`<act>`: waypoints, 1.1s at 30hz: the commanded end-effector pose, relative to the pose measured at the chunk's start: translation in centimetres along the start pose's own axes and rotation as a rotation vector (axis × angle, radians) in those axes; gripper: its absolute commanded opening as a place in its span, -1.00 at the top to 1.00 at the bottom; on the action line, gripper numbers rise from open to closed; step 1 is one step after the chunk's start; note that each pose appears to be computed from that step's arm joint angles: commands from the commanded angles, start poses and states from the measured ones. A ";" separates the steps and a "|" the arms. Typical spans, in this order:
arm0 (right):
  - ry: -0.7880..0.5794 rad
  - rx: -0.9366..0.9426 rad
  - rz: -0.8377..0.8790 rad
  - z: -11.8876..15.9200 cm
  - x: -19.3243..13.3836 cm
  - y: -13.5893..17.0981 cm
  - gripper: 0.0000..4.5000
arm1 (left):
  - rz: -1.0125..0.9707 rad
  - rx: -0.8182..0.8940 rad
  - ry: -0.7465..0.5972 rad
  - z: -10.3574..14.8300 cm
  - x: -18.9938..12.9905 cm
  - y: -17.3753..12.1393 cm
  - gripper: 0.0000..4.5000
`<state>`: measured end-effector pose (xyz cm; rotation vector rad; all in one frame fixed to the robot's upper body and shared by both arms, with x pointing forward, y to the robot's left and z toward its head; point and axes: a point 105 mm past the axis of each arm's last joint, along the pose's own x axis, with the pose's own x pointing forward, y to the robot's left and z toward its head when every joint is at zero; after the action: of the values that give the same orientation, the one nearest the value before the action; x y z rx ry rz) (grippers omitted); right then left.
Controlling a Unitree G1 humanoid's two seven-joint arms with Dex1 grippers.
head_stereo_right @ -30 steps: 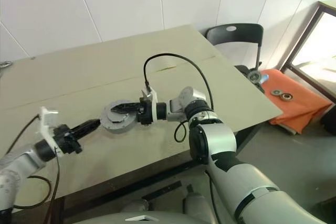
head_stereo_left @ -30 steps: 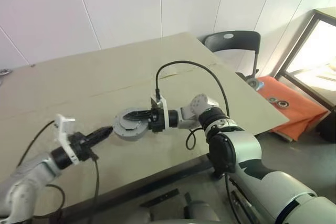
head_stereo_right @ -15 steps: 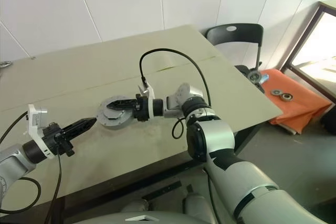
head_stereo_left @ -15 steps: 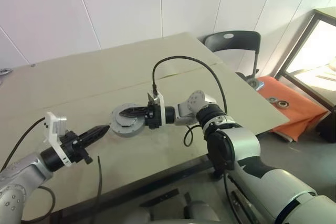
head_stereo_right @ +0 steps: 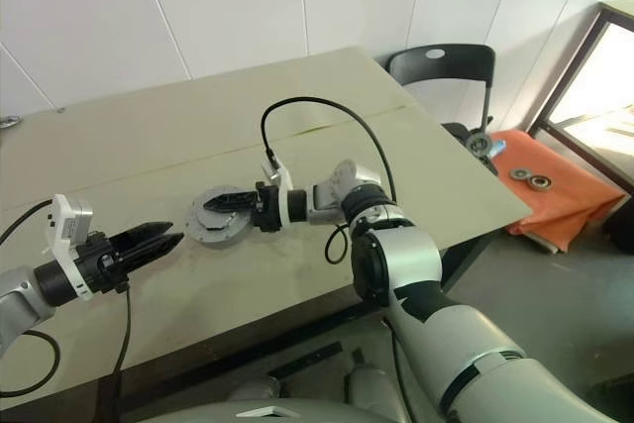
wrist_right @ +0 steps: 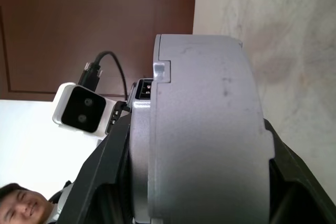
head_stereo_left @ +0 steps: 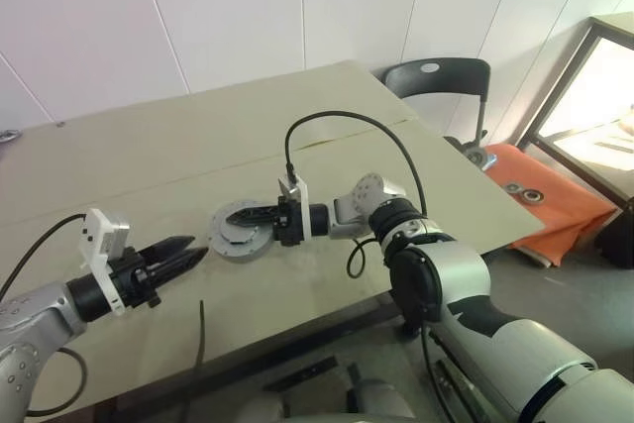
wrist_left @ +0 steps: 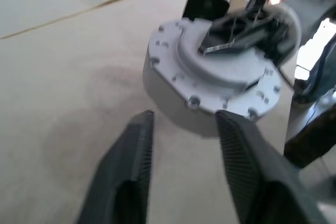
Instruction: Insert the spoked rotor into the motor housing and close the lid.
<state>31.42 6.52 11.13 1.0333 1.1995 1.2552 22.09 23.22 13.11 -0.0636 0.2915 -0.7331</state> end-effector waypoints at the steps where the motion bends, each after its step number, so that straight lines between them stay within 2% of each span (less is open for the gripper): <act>1: 0.003 -0.049 0.061 0.6 0.6 2.2 -0.03 | -0.024 0.127 -0.047 1.3 -0.8 -0.5 -0.12; 5: -0.002 -0.055 0.059 0.7 0.7 2.2 -0.03 | 0.010 0.192 -0.052 0.6 -1.3 0.1 -0.12; 9: -0.001 -0.066 0.055 0.8 0.7 2.3 -0.03 | 0.081 0.228 -0.120 -0.4 -0.1 1.1 -0.12; 10: -0.005 -0.069 0.051 0.9 0.7 2.3 -0.03 | 0.146 0.372 -0.102 -0.6 0.3 2.0 -0.12; 12: -0.012 -0.074 0.044 1.0 0.6 2.3 -0.03 | 0.150 0.534 -0.097 -0.7 1.1 2.1 -0.12; 17: -0.017 -0.078 0.031 1.0 0.7 2.0 -0.03 | 0.029 0.808 0.052 -2.6 1.3 0.8 -0.12; 19: -0.019 -0.078 0.029 1.0 0.7 1.8 -0.03 | -0.041 1.007 0.124 -3.0 1.3 0.3 -0.12; 22: -0.026 -0.075 0.024 1.0 0.8 1.6 -0.03 | -0.084 1.195 0.100 -2.0 1.7 -0.5 -0.12; 27: -0.030 -0.075 0.020 0.9 0.9 1.3 -0.03 | -0.049 1.472 0.042 -0.9 1.9 -0.3 -0.12; 31: -0.032 -0.077 0.011 0.9 1.0 1.1 -0.03 | -0.005 1.529 -0.051 -0.4 2.7 -0.7 -0.12; 33: -0.031 -0.079 0.003 0.9 1.0 0.9 -0.03 | 0.168 1.326 -0.126 0.7 2.4 0.5 -0.12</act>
<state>32.15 6.68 10.60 0.9815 1.1511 1.2196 23.54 21.60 10.95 1.2623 -0.2830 -0.7642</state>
